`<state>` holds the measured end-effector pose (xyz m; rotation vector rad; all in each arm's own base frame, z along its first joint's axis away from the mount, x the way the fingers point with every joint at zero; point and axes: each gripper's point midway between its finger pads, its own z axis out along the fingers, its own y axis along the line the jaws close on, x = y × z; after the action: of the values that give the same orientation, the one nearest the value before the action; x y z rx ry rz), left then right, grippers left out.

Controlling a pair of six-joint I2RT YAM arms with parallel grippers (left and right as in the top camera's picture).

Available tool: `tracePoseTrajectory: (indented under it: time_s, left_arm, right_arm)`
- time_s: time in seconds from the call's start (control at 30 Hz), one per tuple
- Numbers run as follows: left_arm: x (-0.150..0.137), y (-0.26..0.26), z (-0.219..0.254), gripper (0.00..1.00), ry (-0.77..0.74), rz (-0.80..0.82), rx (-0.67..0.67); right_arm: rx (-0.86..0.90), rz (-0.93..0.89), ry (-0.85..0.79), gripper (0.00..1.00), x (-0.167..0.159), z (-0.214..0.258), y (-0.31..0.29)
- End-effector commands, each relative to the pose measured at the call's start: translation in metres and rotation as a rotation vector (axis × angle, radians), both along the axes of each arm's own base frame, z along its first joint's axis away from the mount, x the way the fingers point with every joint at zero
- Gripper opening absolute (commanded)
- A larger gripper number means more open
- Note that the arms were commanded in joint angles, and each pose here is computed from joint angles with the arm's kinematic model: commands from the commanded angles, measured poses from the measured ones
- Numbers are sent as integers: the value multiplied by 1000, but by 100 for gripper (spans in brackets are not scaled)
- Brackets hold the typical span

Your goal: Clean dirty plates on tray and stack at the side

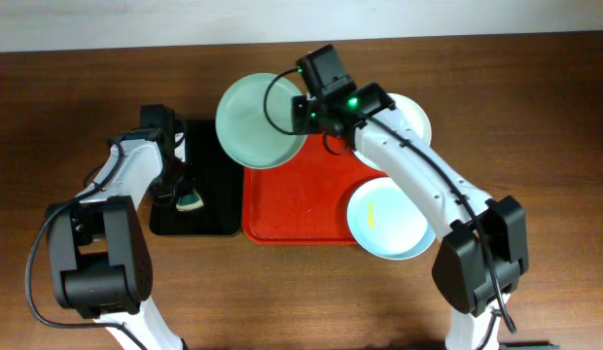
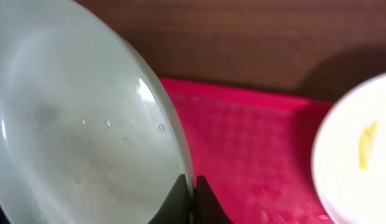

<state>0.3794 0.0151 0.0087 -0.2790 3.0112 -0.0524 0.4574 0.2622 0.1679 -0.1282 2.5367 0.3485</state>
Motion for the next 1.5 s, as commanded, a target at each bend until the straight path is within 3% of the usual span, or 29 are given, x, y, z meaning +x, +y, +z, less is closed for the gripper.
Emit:
tracePoseTrajectory:
  time_s: [0.0, 0.53, 0.63, 0.97, 1.3, 1.47]
  left_arm:
    - [2, 3, -2, 0, 6, -8, 2]
    - [2, 3, -2, 0, 4, -8, 2]
    - [2, 3, -2, 0, 4, -8, 2]
    - [2, 3, -2, 0, 3, -8, 2]
    - [2, 3, -2, 0, 3, -8, 2]
    - [2, 3, -2, 0, 3, -8, 2]
  right_arm:
    - [-13, -5, -73, 4, 4, 12, 16]
    - [-9, -10, -178, 4, 40, -33, 56]
    - [-22, -34, -236, 4, 49, -27, 55]
    - [-118, 154, -429, 4, 52, 1, 88]
    - [-395, 270, -693, 4, 52, 40, 108]
    - [-438, 330, -797, 4, 47, 60, 126]
